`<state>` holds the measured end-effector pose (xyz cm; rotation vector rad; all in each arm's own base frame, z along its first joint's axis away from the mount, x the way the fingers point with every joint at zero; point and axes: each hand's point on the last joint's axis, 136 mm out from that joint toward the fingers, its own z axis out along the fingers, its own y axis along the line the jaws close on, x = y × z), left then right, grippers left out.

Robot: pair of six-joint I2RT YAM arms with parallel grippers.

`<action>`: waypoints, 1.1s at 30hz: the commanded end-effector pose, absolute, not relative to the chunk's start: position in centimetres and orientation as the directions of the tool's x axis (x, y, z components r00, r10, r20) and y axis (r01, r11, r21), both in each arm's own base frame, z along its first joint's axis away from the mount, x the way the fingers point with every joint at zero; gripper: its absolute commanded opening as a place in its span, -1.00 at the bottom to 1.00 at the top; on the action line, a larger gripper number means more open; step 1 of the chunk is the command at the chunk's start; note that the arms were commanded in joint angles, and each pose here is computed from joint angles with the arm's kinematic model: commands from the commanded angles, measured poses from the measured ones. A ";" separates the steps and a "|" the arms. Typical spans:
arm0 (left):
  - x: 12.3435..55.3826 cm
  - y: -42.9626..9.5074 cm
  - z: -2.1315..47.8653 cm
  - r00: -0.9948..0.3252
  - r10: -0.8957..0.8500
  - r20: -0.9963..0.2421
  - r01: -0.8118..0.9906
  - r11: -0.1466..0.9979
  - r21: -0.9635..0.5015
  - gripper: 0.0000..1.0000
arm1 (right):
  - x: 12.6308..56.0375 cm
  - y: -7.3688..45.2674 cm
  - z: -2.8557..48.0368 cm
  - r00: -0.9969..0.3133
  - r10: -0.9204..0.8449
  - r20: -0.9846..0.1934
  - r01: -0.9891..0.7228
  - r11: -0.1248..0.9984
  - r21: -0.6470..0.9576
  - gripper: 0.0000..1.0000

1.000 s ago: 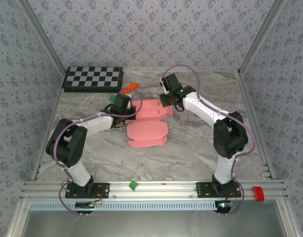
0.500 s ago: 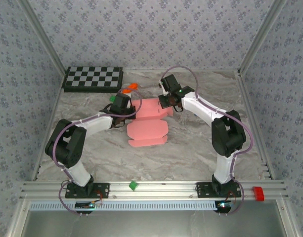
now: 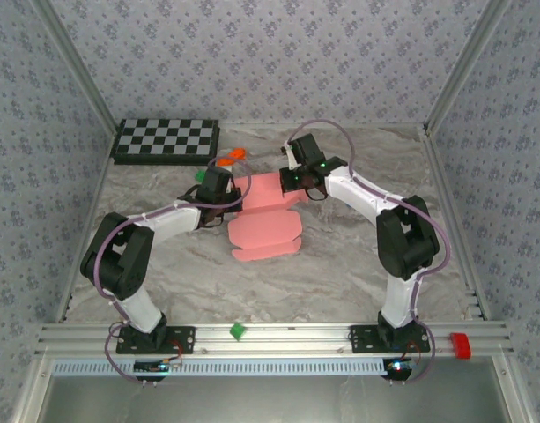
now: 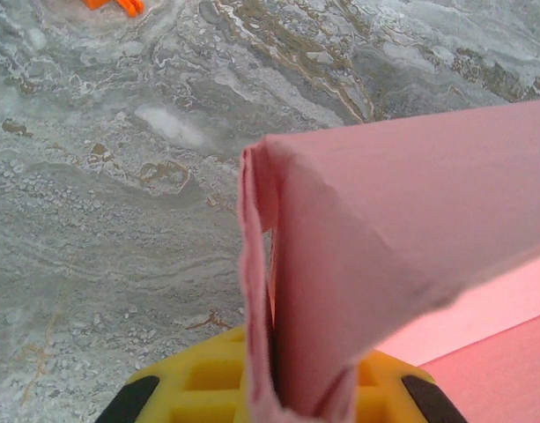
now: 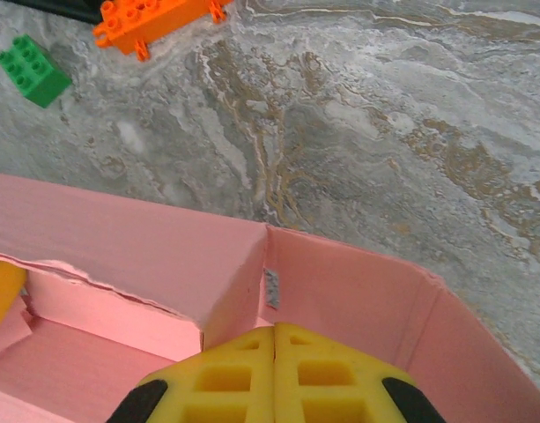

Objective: Fold the paper box

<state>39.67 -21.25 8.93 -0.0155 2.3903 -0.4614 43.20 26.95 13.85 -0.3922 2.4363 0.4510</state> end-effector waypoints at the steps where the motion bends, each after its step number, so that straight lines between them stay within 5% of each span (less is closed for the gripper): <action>1: 40.8 -22.3 11.7 -0.722 -0.210 -0.659 0.103 0.910 -0.402 -0.89 | 43.0 28.2 13.6 -0.780 -0.107 -0.617 -0.372 0.872 0.318 -0.87; 9: 40.9 -22.6 11.2 -0.732 -0.245 -0.635 0.079 0.896 -0.437 -0.89 | 43.0 29.2 13.8 -0.783 -0.055 -0.619 -0.377 0.834 0.403 -0.87; 33: 40.5 -21.8 11.4 -0.720 -0.174 -0.672 0.116 0.924 -0.364 -0.89 | 41.6 21.7 12.0 -0.810 -0.238 -0.536 -0.259 0.965 -0.037 -0.89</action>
